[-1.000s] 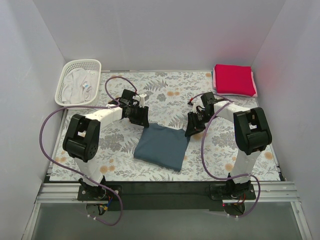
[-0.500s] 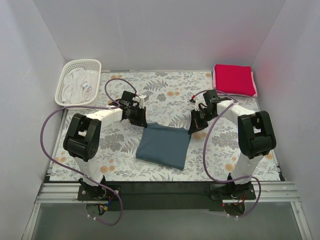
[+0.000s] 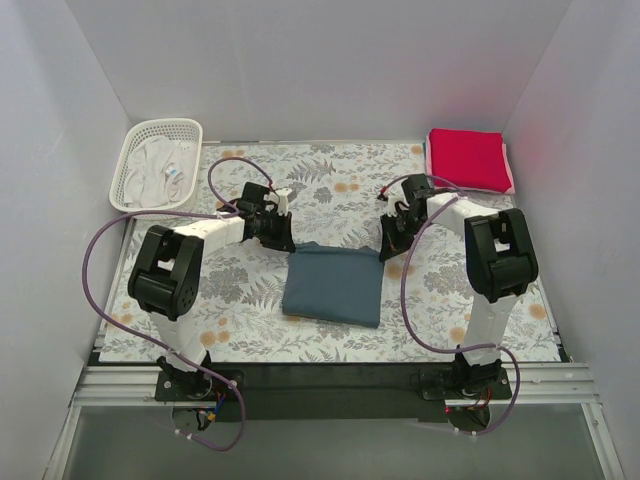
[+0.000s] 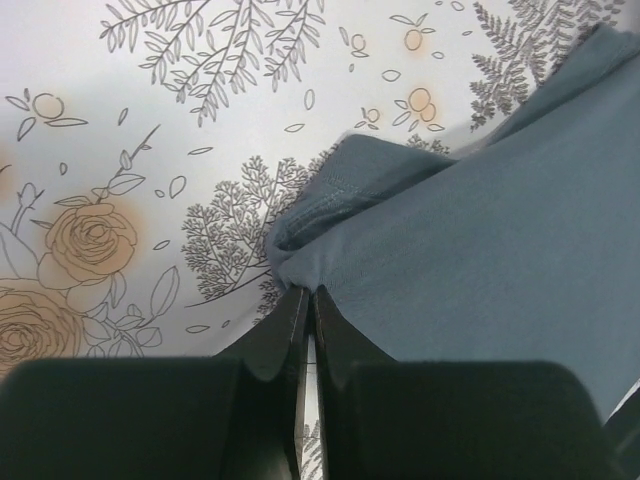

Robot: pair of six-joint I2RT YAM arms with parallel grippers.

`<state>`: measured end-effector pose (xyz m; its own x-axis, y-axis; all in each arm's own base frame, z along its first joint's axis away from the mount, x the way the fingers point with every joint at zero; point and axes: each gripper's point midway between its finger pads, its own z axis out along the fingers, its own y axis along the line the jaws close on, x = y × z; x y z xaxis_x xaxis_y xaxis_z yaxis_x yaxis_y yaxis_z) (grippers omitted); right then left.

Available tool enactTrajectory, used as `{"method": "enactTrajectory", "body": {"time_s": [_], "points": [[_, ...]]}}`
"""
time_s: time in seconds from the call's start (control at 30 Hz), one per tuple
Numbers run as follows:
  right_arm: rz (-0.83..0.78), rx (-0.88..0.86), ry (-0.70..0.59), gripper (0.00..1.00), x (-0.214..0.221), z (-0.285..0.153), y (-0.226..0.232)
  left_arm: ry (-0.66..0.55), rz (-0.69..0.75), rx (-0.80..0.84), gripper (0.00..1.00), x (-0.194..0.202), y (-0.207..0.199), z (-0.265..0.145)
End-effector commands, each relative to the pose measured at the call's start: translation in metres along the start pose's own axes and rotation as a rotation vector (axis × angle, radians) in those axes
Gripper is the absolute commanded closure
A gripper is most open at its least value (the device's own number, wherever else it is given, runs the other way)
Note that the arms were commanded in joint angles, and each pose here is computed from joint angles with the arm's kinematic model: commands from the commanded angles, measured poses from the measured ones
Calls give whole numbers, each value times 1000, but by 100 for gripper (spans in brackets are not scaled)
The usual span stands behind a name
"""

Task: Fold and stack the t-shirts
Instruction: Fold the tshirt

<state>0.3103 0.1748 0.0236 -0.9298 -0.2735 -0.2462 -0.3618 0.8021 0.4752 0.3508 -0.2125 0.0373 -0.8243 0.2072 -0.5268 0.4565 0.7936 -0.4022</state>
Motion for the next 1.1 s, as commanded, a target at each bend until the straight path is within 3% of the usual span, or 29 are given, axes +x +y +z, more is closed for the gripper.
{"method": "enactTrajectory", "body": {"time_s": [0.0, 0.23, 0.43, 0.47, 0.5, 0.6, 0.77, 0.83, 1.0, 1.07], "points": [[-97, 118, -104, 99, -45, 0, -28, -57, 23, -56, 100, -15, 18, -6], [-199, 91, -195, 99, -94, -8, -21, -143, 70, -5, 100, -45, 3, -21], [-237, 62, -233, 99, -109, -17, -10, -145, 39, -7, 100, -61, 12, -5], [-240, 61, -240, 91, -111, -20, -8, -146, 32, -8, 100, -63, 13, -4], [-257, 67, -261, 68, -117, -27, -5, -136, 13, 2, 85, -63, 14, -4], [-276, 95, -309, 46, -127, -51, 1, -159, -25, 25, 69, -72, 13, -16], [-319, 38, -342, 32, -111, -82, 30, -244, -12, 270, 64, -79, -45, -76], [-309, -148, -331, 29, -82, -87, 66, -227, -4, 441, 59, -61, -81, -97], [-232, -515, -189, 9, -13, -69, 131, -68, -103, 646, 42, -7, -135, -95], [-224, -603, -122, 8, 8, -58, 148, -9, -132, 681, 40, 13, -144, -87]]}}
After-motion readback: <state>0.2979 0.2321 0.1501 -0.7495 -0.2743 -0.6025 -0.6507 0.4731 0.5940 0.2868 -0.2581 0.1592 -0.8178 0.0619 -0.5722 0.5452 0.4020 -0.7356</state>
